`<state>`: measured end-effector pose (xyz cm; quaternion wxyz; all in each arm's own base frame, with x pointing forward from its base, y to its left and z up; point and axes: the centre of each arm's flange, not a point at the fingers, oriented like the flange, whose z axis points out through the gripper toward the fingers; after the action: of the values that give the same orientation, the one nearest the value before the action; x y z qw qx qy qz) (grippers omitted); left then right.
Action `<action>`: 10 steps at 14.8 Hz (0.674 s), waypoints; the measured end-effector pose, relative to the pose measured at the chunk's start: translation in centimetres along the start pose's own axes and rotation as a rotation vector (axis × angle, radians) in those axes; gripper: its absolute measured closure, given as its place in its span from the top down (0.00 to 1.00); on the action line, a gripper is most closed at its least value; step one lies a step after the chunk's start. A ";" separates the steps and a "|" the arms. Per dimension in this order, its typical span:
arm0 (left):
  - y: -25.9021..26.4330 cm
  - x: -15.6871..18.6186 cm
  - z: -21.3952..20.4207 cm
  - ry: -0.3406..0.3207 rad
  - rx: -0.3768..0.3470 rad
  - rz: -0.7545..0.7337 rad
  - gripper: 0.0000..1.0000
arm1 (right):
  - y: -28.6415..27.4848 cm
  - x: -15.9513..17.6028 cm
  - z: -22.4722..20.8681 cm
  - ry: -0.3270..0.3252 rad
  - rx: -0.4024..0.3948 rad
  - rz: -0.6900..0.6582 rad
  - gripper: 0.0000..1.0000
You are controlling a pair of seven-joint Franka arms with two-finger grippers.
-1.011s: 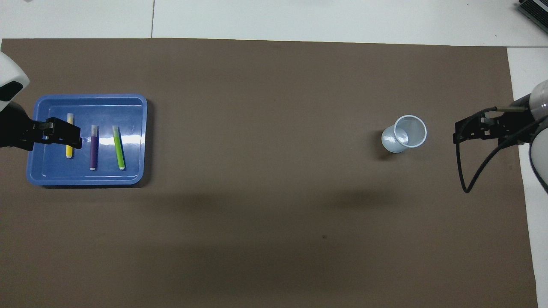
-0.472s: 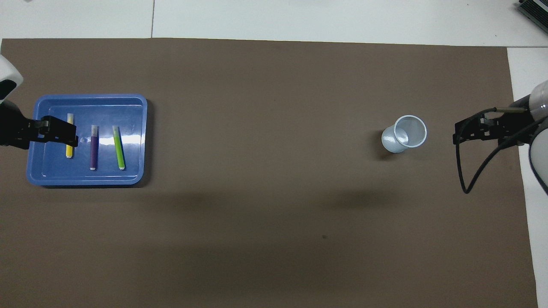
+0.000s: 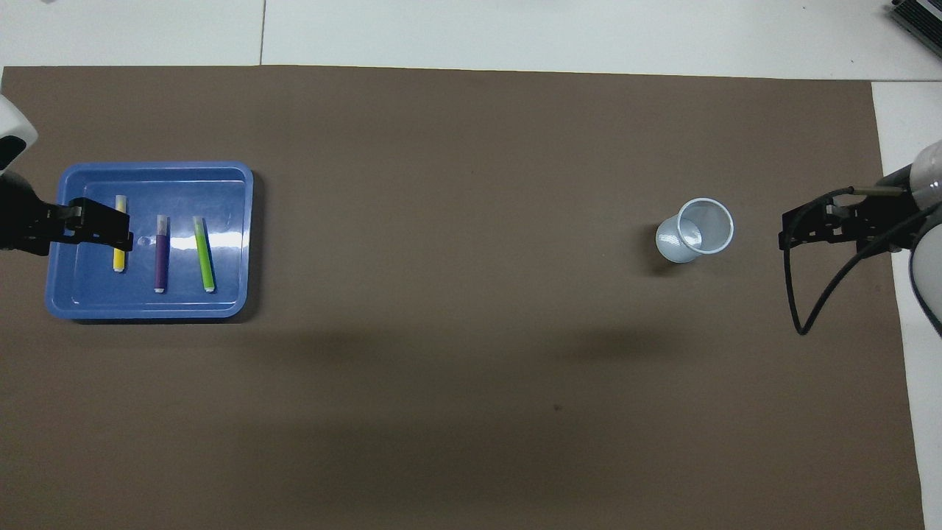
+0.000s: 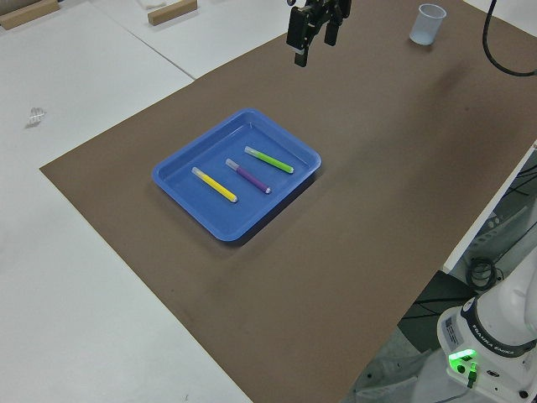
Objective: Right arm passes pens to left for tray arrangement
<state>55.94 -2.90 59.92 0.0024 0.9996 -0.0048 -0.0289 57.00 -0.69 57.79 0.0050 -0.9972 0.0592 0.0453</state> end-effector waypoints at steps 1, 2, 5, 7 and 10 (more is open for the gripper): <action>0.0 0.0 0.0 0.001 0.000 0.000 1.00 | 0.0 0.0 0.0 0.000 0.000 0.000 1.00; 0.0 0.0 0.0 0.001 0.000 0.000 1.00 | 0.0 0.0 0.0 0.000 0.000 0.000 1.00; 0.0 0.0 0.0 0.003 0.000 -0.001 1.00 | 0.0 0.0 0.0 0.000 0.000 0.000 1.00; 0.0 0.1 0.0 0.005 0.000 -0.001 1.00 | 0.0 0.0 0.0 -0.001 0.000 0.000 1.00; 0.0 0.1 -0.1 0.006 0.000 -0.001 1.00 | 0.0 0.0 0.0 -0.001 0.000 0.000 1.00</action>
<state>56.01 -2.87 59.97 0.0026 0.9997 -0.0044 -0.0256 56.96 -0.69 57.77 0.0049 -0.9972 0.0592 0.0456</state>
